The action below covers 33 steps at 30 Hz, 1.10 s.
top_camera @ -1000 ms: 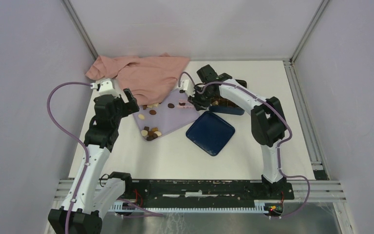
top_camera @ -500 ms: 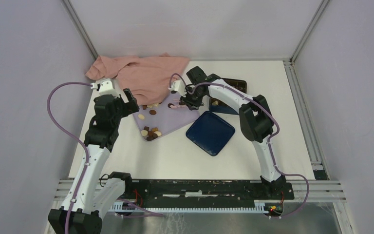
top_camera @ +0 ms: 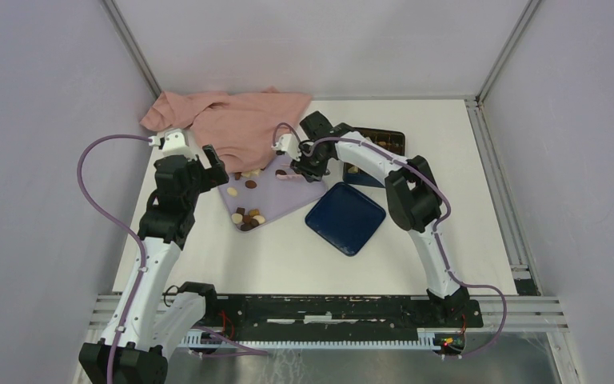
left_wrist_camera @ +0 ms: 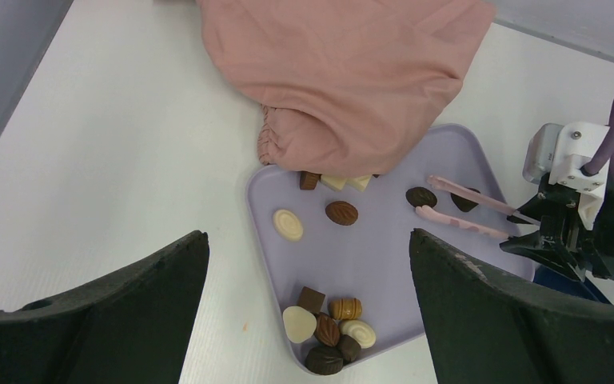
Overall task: Pack the chocolate
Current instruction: Pick up the fake chocolate from the plate.
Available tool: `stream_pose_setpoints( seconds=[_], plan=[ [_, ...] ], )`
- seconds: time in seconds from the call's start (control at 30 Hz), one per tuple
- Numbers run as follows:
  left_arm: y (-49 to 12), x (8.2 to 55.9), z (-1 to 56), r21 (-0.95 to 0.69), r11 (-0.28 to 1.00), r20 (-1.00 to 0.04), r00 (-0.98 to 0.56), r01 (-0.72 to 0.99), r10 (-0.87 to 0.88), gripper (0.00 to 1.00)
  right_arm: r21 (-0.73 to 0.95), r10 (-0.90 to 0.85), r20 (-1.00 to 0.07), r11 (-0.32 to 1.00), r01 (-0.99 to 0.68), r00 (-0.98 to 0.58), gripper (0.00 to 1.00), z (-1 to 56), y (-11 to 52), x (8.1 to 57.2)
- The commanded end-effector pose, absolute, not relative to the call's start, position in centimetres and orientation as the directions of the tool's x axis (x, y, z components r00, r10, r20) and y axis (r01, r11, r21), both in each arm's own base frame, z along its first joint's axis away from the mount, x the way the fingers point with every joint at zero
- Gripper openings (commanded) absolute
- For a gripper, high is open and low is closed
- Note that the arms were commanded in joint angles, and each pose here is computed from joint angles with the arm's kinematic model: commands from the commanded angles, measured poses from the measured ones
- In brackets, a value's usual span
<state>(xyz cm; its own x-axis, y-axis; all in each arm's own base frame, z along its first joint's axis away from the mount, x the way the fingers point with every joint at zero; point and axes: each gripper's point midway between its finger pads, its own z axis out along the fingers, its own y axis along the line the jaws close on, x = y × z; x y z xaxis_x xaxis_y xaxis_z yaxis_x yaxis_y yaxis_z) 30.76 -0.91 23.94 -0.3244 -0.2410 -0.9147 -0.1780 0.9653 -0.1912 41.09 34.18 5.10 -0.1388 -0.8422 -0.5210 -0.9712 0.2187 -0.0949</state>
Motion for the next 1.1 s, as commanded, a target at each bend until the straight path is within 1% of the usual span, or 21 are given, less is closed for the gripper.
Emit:
stream_pose_setpoints(
  seconds=[0.0,0.13,0.23,0.37,0.43,0.57,0.73,1.07],
  plan=[
    [-0.7,31.2,24.7,-0.15,0.978,-0.936,-0.299,-0.147,-0.188,1.0,-0.127,-0.834,-0.539,0.22,-0.967,-0.119,0.42,5.9,35.7,41.6],
    [-0.7,31.2,24.7,-0.15,0.978,-0.936,-0.299,-0.148,-0.188,1.0,-0.128,-0.842,-0.527,0.212,-0.969,-0.115,0.38,5.6,35.6,41.4],
    [-0.7,31.2,24.8,-0.151,0.978,-0.936,-0.298,-0.146,-0.189,1.0,-0.13,-0.846,-0.521,0.209,-0.969,-0.112,0.34,5.7,35.5,41.3],
    [-0.7,31.2,24.8,-0.153,0.977,-0.936,-0.297,-0.147,-0.191,1.0,-0.136,-0.848,-0.519,0.208,-0.969,-0.109,0.26,6.1,35.2,41.1],
    [-0.8,31.2,24.8,-0.152,0.977,-0.936,-0.297,-0.146,-0.19,1.0,-0.139,-0.844,-0.525,0.208,-0.968,-0.106,0.21,6.6,35.2,41.0],
    [-0.8,31.1,24.8,-0.152,0.978,-0.936,-0.297,-0.146,-0.19,1.0,-0.144,-0.824,-0.56,0.202,-0.969,-0.089,0.14,8.4,35.5,40.6],
    [-0.8,31.1,24.9,-0.153,0.977,-0.937,-0.294,-0.146,-0.19,1.0,-0.128,-0.796,-0.6,0.19,-0.973,-0.076,0.11,10.2,35.8,39.7],
    [-0.7,31.0,24.9,-0.152,0.977,-0.937,-0.292,-0.15,-0.191,1.0,-0.124,-0.786,-0.615,0.18,-0.976,-0.067,0.08,11.4,35.2,38.5]
  ],
)
